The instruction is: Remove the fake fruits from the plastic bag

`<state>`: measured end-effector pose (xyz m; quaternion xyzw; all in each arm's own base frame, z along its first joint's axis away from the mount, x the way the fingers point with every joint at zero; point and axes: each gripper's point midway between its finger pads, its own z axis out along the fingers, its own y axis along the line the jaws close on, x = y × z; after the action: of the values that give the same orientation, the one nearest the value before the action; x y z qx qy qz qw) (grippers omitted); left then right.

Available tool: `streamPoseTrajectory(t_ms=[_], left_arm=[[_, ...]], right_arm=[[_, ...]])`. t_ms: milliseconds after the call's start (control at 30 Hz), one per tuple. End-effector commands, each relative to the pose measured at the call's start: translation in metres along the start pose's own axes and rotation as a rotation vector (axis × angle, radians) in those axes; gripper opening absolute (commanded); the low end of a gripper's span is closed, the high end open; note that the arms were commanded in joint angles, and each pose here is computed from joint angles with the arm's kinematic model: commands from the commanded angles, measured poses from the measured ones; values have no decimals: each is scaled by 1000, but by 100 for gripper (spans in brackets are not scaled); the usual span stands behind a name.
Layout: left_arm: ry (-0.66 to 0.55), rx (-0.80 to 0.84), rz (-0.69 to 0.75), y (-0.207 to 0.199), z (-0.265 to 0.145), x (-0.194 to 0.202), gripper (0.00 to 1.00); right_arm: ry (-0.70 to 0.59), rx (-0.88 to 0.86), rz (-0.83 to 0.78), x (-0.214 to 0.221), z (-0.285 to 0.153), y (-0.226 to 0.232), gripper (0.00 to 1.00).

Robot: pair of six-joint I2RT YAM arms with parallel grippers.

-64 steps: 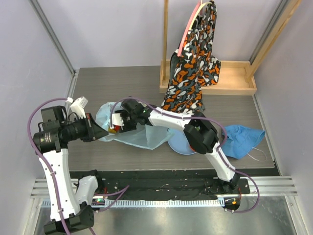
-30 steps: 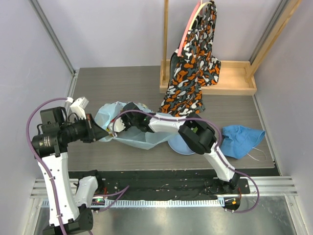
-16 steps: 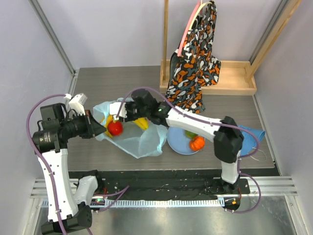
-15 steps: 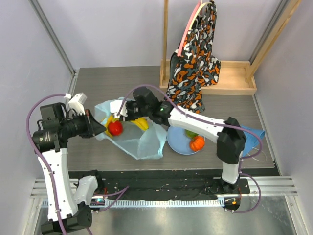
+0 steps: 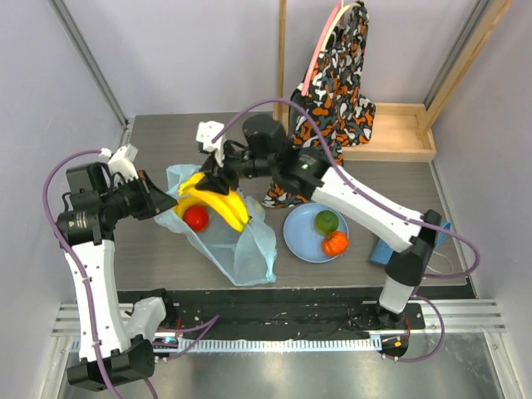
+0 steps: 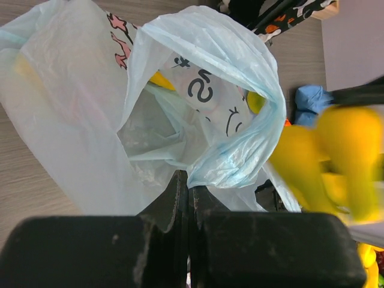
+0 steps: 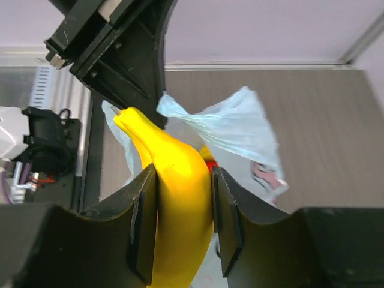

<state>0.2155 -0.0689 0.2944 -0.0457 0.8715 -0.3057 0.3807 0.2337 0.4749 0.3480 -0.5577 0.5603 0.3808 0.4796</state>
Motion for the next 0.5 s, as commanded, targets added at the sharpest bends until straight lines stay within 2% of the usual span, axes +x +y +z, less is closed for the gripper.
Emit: streamPoseTrajectory(t_ms=[0,100,200,233,300,333,467], left_arm=[[-99,11,59,-14,-14,-14,0],[-120,11,89,-15,-17,-13,0],[-144,13,103,-16,-20,-15,0],[-150,14,104,-17,-21,-15,0],[-161,16,122,-20,-26,-17,0],[-154,17,124,-21,-27,-16,0],[-155,23,145,-25,-31,-15,0]], right_arm=[[10,147,-189,-61,-86,-8,13],[114,255,-276,-38,-140,-10,11],[252,327,-369,6,-191,-5,10],[359,299,-374,46,-197,0,10],[424,292,-457,70,-225,6,9],[515,228,-555,106,-227,9,9],[641,110,-770,165,-232,5,8]])
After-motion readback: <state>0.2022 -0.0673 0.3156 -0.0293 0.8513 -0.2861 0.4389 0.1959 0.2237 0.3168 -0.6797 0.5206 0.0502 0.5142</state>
